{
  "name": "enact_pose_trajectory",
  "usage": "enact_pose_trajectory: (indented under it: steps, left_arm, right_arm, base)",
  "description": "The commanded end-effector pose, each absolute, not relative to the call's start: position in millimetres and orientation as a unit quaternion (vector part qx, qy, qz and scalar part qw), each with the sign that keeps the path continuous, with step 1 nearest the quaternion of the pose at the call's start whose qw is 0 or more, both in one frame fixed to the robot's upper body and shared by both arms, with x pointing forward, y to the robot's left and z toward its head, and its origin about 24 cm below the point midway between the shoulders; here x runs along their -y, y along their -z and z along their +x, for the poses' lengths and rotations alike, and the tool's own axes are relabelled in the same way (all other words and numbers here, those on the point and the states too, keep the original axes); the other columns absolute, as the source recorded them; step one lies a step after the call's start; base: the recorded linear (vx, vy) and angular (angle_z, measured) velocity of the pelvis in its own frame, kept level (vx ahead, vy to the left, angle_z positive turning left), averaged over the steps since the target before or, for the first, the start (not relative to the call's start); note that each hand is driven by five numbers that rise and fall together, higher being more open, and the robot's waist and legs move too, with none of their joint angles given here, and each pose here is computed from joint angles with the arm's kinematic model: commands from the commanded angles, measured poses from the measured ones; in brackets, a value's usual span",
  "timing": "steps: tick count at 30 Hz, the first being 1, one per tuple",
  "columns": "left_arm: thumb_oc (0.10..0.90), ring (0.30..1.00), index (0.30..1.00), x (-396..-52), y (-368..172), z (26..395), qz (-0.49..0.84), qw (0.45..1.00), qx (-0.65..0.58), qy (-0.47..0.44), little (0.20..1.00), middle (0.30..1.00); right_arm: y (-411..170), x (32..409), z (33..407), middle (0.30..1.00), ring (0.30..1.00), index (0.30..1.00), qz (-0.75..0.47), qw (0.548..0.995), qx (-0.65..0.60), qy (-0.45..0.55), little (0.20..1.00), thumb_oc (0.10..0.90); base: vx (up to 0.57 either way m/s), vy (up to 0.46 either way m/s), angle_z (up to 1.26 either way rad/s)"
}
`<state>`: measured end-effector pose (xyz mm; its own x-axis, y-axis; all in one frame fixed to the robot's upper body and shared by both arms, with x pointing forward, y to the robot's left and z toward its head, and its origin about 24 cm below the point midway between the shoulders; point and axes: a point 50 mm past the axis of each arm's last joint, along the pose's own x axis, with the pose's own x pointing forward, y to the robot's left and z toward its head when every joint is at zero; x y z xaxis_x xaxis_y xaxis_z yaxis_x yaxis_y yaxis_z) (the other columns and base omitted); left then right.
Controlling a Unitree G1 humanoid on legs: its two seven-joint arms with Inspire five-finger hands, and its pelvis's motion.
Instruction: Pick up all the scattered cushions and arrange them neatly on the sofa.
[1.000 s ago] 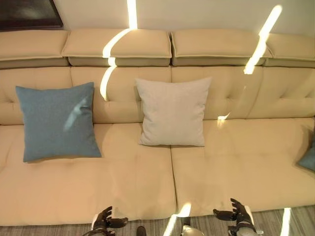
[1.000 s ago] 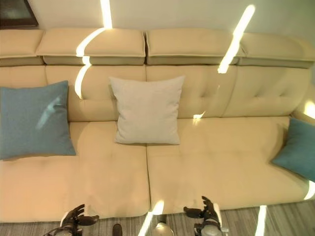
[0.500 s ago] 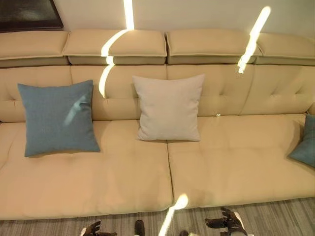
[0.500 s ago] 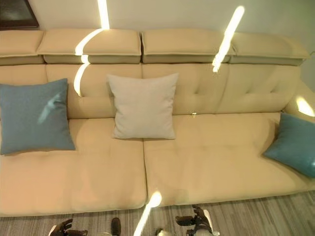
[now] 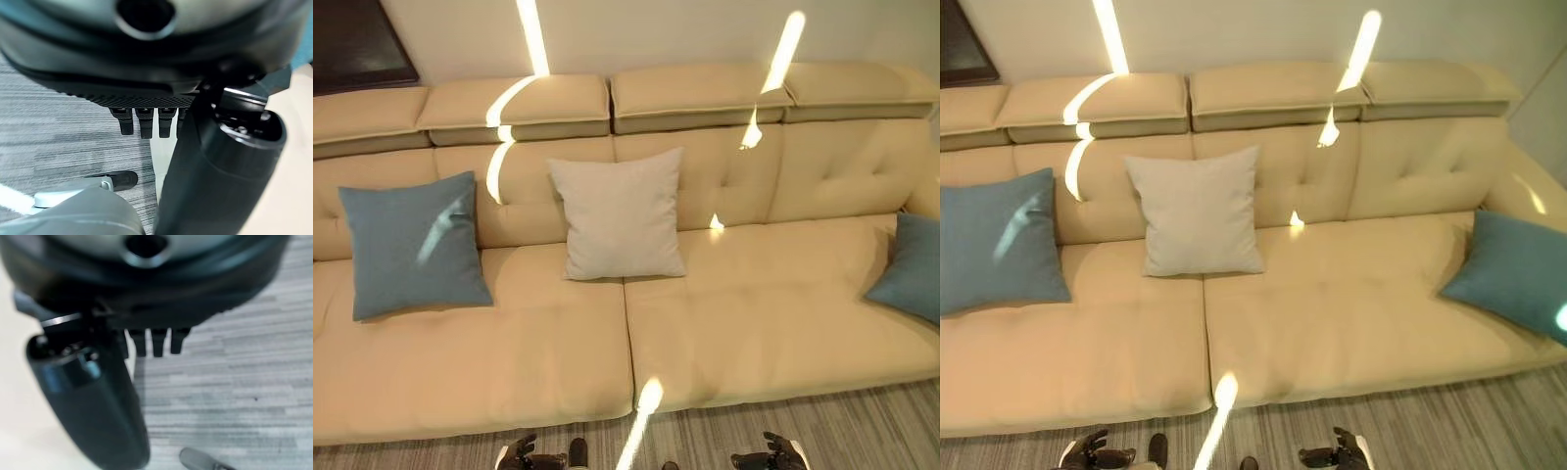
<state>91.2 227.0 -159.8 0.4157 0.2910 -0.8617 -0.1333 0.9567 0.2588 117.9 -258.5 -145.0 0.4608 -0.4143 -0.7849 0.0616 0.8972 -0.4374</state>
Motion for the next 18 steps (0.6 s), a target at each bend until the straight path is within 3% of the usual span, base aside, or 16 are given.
enact_pose_trajectory:
  steps: [1, 12, 18]
  left_arm:
    - [0.800, 0.900, 0.900, -230.3, 156.2, 102.7, 0.088, 0.848, -0.508, -0.127, 0.900, 0.900]
    - [0.800, 0.900, 0.900, -218.0, 140.9, 153.2, 0.137, 0.883, -0.445, -0.062, 0.900, 0.900]
    - [0.800, 0.900, 0.900, -229.6, 145.4, 137.5, 0.149, 0.867, -0.471, -0.067, 0.900, 0.900]
  right_arm:
    - [130.9, 271.5, 142.6, 0.900, 0.900, 0.900, -0.214, 0.851, -0.455, 0.150, 0.900, 0.800]
    - [128.7, 267.2, 152.3, 0.900, 0.900, 0.900, -0.201, 0.855, -0.450, 0.161, 0.900, 0.800]
    - [134.4, 264.0, 141.1, 0.900, 0.900, 0.900, -0.205, 0.848, -0.464, 0.152, 0.900, 0.800]
  base:
    - [-0.13, 0.082, -0.91]
    - [-0.18, 0.174, -0.94]
    - [-0.24, 0.072, -1.07]
